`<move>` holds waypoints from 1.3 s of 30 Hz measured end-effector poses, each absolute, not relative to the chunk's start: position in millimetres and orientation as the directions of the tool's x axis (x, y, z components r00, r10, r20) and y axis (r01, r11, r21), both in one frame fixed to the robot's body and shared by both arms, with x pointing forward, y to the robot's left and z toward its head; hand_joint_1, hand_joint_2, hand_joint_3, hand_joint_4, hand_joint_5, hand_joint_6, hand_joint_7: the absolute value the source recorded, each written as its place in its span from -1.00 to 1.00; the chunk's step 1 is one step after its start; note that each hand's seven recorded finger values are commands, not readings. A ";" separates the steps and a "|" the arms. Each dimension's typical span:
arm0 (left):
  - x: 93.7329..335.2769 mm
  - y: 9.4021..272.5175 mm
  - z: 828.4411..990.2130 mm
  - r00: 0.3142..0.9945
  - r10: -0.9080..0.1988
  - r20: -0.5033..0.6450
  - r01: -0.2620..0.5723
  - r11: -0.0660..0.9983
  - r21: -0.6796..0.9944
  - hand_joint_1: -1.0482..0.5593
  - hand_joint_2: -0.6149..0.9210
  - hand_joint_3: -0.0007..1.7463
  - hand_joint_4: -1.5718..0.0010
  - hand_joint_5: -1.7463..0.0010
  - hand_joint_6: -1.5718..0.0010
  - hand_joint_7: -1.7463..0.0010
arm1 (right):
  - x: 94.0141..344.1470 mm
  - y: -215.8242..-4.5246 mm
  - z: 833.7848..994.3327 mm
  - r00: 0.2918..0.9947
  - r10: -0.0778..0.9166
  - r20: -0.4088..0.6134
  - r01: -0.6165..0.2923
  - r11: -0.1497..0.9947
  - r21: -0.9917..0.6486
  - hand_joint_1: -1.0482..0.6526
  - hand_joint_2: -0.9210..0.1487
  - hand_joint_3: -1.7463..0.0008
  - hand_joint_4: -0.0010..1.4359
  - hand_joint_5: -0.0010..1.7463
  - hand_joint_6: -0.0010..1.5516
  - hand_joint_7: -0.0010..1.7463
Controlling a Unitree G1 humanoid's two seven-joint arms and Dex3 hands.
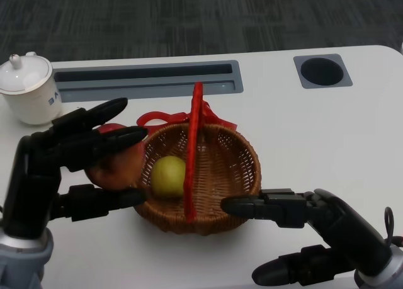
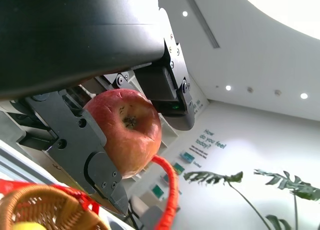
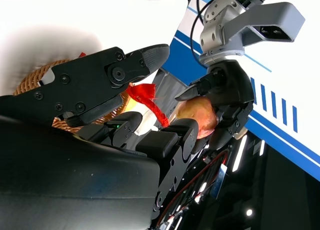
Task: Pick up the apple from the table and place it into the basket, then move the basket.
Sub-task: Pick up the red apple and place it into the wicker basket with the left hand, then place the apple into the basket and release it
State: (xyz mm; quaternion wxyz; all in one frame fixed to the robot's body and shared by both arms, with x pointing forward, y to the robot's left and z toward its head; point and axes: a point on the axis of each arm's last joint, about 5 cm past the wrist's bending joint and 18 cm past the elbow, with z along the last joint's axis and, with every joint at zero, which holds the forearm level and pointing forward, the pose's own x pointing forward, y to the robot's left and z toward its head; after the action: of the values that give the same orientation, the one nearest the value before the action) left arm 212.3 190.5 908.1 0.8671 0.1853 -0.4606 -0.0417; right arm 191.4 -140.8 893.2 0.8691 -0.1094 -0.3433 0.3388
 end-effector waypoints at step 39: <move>234.5 158.2 907.0 0.622 -0.389 0.679 0.127 0.907 0.403 0.00 0.68 -1.00 -0.18 1.00 -0.09 1.00 | 190.2 -137.3 892.2 0.533 0.651 0.540 -0.501 0.757 -0.419 -0.26 -0.87 1.00 -0.02 -1.00 -0.18 -1.00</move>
State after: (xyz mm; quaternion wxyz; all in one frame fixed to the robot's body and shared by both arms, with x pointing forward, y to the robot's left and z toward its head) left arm 234.5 158.2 907.0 0.8863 0.1599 -0.4094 -0.1455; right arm 190.2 -137.3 892.2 0.8691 -0.1068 -0.3513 0.3315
